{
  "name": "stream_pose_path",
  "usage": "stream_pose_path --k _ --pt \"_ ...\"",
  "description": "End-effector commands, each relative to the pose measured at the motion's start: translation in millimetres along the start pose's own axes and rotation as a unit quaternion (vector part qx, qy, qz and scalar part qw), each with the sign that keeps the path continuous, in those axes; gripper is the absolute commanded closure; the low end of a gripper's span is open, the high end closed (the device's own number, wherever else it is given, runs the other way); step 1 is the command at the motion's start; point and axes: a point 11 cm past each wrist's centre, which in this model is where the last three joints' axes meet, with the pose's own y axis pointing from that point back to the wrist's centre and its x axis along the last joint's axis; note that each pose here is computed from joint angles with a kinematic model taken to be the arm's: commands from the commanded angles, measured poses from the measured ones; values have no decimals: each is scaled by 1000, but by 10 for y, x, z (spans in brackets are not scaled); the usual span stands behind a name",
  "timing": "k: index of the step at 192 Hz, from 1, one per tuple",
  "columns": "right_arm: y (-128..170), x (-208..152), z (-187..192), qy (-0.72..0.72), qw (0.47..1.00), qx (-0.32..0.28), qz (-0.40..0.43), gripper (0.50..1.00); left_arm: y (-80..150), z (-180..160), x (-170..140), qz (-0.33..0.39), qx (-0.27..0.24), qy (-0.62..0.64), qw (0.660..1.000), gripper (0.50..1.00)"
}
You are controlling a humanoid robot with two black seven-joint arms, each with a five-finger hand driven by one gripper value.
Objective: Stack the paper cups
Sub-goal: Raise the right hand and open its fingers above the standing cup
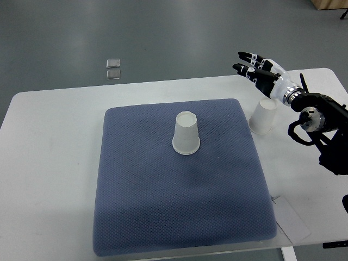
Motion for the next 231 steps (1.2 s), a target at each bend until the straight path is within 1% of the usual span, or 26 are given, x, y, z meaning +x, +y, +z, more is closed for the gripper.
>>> stream_pose_path --k 1,42,57,231 --pt "2 3 -35 0 1000 16 0 579 0 0 3 0 0 0 1000 500" --pt "-4 -2 -85 0 1000 29 -1 579 1 10 -12 -2 -1 0 1000 500" --pt "-7 1 -107 1 1000 31 0 579 -3 -1 26 4 0 0 1000 500" --pt "2 32 -92 2 1000 29 5 579 -3 -1 31 5 0 0 1000 500"
